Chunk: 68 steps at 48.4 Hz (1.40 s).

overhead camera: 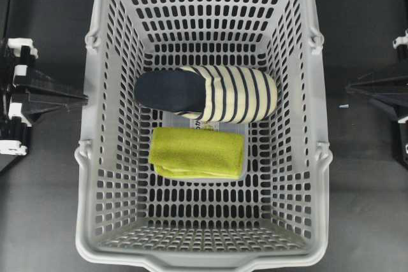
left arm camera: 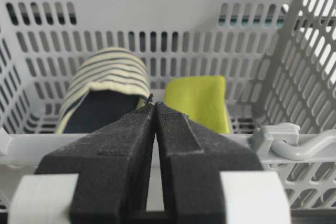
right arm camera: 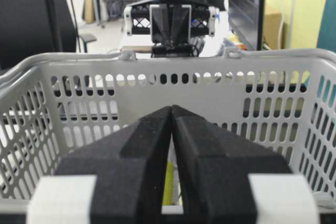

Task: Pick up the yellow cloth from the shopping basket with the left arm.
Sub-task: 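Move the left gripper over the yellow-green cloth in the basket, then lower the left gripper and pinch the cloth's edge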

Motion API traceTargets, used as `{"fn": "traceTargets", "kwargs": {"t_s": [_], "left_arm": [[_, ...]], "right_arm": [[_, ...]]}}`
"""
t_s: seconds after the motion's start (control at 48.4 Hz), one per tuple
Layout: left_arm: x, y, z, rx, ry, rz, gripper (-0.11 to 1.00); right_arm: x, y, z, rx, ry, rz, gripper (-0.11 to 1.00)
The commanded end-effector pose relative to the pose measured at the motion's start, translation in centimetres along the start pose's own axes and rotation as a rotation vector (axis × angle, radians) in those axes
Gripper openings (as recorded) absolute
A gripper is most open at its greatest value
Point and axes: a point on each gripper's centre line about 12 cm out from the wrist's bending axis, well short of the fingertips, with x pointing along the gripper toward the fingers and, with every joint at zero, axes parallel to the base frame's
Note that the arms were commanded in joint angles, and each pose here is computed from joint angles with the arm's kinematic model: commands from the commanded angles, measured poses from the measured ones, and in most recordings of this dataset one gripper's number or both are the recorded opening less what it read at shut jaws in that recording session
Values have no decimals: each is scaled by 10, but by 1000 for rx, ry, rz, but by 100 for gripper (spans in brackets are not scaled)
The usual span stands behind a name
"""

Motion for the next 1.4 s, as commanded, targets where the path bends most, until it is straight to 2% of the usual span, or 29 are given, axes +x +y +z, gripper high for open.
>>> {"fn": "traceTargets", "kwargs": {"t_s": [0.0,0.083,0.31,0.475,0.599,0.661,0.723,0.764,0.826,0.888,0.97,1.053,1.115,1.383], "left_arm": [[9,-3,32,3,-24,-21,6],[15,-3,48,-9,38,-17,1],[46,-6,70,-14,301,-18,0],[78,-8,71,-10,455,-18,0],[100,-9,65,-9,564,-14,0],[112,-10,60,-10,615,-11,1],[121,-9,55,-17,656,-5,3],[127,-9,53,-17,676,-3,7],[136,-10,51,-16,699,-3,18],[146,-11,47,-15,726,-3,35],[161,-13,39,-12,765,-6,60],[176,-16,28,-6,817,-12,81],[187,-19,17,-2,858,-17,89],[228,-39,-42,20,999,-49,87]], "right_arm": [[3,-2,6,4,-14,-10,0],[2,-4,5,18,1,-22,0],[5,-4,2,35,110,-24,-1],[5,-4,-1,33,216,-25,-1],[3,-4,-4,39,260,-24,0],[2,-3,-3,44,262,-22,5],[1,-3,-1,50,254,-19,18],[0,-2,-1,54,254,-20,30],[0,-2,0,66,256,-20,49],[0,-2,0,76,259,-21,67],[0,-2,-1,80,262,-22,81],[-1,-2,-1,83,262,-22,80],[-1,-2,-2,83,265,-21,78],[-1,-2,-3,97,262,-22,78]]}}
